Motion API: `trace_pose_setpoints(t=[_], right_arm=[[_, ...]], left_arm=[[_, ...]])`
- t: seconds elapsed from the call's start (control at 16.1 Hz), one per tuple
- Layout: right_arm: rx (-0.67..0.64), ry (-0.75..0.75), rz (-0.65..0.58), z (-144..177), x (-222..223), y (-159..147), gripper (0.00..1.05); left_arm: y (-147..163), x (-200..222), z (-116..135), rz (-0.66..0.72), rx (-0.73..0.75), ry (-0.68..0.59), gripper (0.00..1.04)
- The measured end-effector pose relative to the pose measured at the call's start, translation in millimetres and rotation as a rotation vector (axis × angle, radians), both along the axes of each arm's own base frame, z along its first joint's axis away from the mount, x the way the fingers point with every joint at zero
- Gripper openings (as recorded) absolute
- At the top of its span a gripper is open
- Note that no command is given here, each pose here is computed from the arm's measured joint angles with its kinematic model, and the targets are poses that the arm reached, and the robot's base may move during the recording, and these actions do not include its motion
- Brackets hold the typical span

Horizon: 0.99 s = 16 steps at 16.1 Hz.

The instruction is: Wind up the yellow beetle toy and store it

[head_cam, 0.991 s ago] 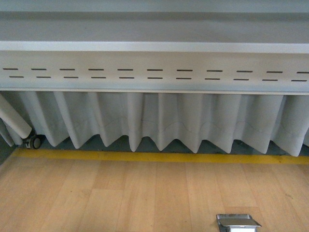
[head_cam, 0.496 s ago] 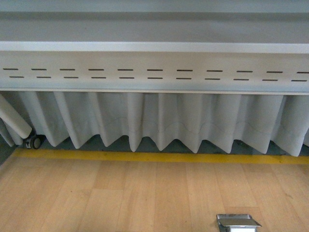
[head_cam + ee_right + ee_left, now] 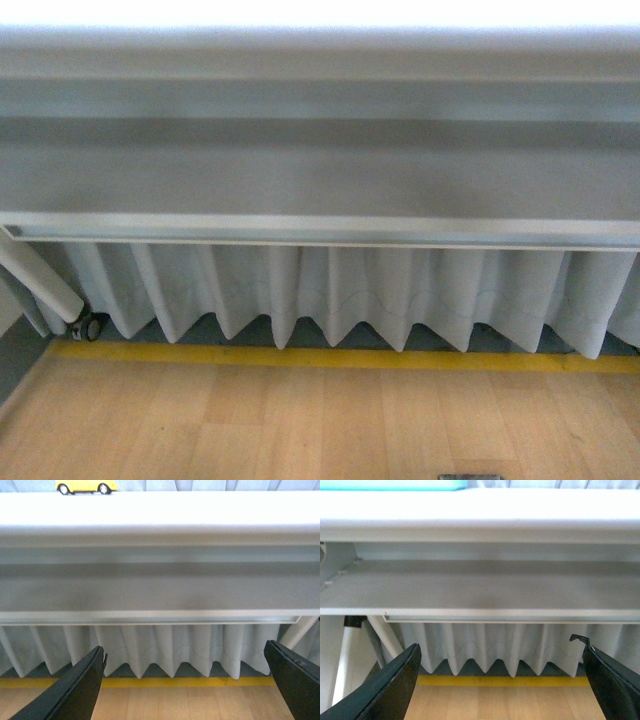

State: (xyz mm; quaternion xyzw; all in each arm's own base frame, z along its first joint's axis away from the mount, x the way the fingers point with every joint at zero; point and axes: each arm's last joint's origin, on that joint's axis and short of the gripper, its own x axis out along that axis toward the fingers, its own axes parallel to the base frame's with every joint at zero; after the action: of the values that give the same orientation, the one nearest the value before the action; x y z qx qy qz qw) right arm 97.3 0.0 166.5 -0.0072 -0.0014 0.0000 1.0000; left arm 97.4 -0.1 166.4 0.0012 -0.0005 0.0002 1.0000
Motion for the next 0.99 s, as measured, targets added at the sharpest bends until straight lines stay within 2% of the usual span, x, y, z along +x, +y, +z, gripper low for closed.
trace_pose_setpoints(t=[0.99], right_arm=[[0.004,-0.001,-0.001,0.1,0.0,0.0,0.98]], left_arm=[[0.0,0.0,0.0,0.000,-0.003,0.000,0.98]])
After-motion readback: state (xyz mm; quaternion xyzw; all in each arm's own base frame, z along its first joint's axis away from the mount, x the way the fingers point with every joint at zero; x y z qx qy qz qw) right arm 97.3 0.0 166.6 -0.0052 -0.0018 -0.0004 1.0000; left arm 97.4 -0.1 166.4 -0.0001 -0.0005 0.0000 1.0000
